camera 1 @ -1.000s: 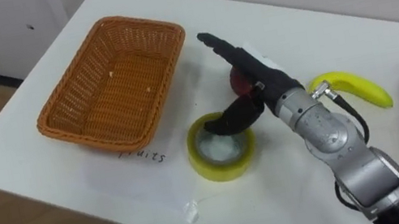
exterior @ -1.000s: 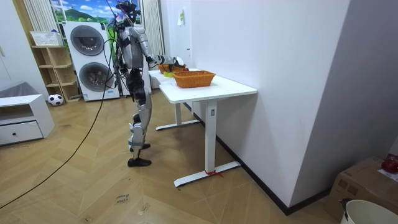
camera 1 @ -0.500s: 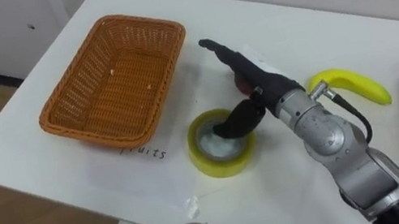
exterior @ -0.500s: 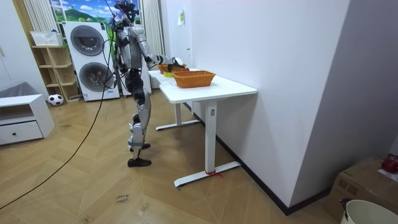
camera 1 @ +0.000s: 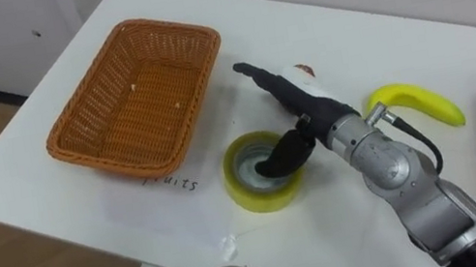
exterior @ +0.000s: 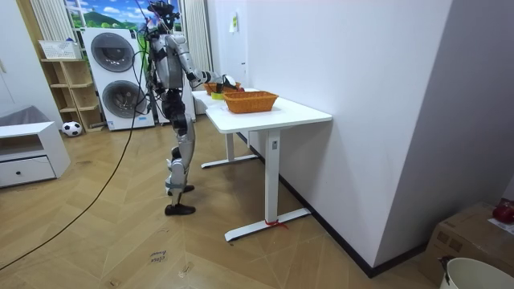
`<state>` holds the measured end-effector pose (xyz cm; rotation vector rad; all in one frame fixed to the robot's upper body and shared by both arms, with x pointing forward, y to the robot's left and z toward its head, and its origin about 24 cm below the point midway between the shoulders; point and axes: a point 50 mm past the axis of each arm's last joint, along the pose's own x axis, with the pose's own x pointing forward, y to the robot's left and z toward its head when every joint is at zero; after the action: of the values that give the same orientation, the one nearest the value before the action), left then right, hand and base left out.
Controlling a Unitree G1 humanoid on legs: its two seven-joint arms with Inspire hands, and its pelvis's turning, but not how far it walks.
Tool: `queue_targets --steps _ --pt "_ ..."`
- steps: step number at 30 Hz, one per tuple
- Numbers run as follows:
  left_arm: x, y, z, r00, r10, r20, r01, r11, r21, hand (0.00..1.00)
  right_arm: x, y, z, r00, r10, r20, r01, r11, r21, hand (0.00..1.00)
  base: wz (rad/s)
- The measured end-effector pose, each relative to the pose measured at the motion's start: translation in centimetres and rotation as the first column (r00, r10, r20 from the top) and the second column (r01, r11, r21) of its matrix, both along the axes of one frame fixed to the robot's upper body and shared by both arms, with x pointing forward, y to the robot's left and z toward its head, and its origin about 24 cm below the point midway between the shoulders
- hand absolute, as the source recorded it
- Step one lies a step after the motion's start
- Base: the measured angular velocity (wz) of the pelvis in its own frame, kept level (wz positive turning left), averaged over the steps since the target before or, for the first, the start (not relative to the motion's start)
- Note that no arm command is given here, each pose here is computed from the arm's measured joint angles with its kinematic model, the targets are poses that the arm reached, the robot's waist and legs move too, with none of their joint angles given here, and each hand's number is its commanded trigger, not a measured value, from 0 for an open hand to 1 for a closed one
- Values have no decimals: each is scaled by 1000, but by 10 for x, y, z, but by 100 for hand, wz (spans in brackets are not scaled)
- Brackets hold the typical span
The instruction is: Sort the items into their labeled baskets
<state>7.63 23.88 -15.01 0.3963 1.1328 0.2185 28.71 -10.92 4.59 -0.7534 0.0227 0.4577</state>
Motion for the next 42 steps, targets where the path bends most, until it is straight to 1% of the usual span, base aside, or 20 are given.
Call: queue_targets --steps 11,20,30,35,42 --pt "-3 1 0 1000 -2 -11 2 1000 -28 0 -4 -2 -8 1000 4 -27 -5 999 -42 0 0" --pt "-4 5 0 1000 5 -14 -5 1000 -21 0 -4 -5 -16 998 -5 -65 2 998 -57 0 0" --pt "-9 6 -1 1000 9 -27 -9 1000 -18 0 -4 -7 -22 994 -1 -106 -6 998 -65 0 2" --pt "-14 6 -2 998 15 -57 -16 1000 -13 0 -4 -7 -23 992 9 -125 -17 998 -65 0 0" --pt "-15 7 -2 996 -35 -83 37 999 16 0 -4 -9 -25 989 1 -149 -9 999 -54 0 0"
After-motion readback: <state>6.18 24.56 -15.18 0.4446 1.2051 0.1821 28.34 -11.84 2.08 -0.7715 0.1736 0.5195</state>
